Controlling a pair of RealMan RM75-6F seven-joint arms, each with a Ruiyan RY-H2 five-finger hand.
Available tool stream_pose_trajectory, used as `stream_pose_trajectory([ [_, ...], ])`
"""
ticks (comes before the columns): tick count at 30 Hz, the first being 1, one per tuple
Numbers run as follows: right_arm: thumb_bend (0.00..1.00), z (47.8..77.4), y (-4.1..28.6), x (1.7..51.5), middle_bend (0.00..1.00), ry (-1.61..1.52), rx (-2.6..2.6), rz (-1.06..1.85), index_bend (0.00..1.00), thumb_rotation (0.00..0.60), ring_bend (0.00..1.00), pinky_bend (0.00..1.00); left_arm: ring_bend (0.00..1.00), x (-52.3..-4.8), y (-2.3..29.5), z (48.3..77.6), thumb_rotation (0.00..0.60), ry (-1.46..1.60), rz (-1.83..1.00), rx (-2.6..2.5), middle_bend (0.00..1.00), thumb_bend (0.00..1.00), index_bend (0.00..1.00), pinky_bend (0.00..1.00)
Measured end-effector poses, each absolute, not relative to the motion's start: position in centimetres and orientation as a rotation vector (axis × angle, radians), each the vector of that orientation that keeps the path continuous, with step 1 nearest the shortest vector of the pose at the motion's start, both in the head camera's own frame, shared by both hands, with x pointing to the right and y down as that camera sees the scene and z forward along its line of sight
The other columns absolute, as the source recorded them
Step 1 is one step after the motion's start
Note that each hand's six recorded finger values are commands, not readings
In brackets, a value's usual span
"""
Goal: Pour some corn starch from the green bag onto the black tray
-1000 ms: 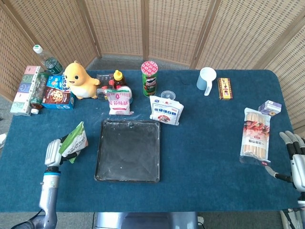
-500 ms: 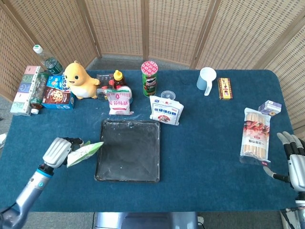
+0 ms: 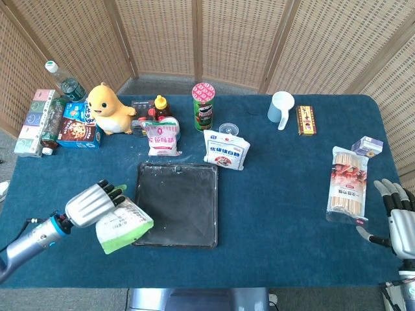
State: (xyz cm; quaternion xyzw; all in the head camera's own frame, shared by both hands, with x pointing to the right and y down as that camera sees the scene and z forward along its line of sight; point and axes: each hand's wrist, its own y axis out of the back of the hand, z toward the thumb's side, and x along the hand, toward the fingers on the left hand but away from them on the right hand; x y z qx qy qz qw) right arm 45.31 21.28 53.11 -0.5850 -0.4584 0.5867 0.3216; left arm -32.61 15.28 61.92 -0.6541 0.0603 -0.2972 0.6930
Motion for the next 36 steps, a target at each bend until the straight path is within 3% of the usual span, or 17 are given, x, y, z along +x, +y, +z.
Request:
stream_pose_trajectory([
  [8, 0.03, 53.0, 21.3, 45.4, 0.00, -1.209, -1.541, 1.541, 0.09, 0.541, 0.02, 0.04, 0.65, -29.2, 13.3, 61.3, 0.600, -0.039, -0.534, -1.198, 0.69, 0.44, 0.78, 0.65],
  [18, 0.03, 52.9, 21.2, 45.6, 0.00, -1.219, -1.548, 1.539, 0.09, 0.541, 0.02, 0.04, 0.65, -26.2, 12.2, 61.2, 0.600, -0.143, -0.462, -0.991, 0.70, 0.60, 0.84, 0.65],
  [26, 0.03, 52.7, 21.2, 45.7, 0.00, -1.229, -1.548, 1.536, 0.09, 0.545, 0.02, 0.04, 0.65, -24.4, 12.0, 62.0, 0.600, -0.374, -0.382, -0.785, 0.69, 0.60, 0.84, 0.65],
  [36, 0.03, 52.6, 21.2, 45.8, 0.00, -1.233, -1.557, 1.531, 0.09, 0.549, 0.02, 0.04, 0.65, -23.8, 11.3, 61.2, 0.600, -0.323, -0.449, -0.804, 0.70, 0.58, 0.84, 0.65],
])
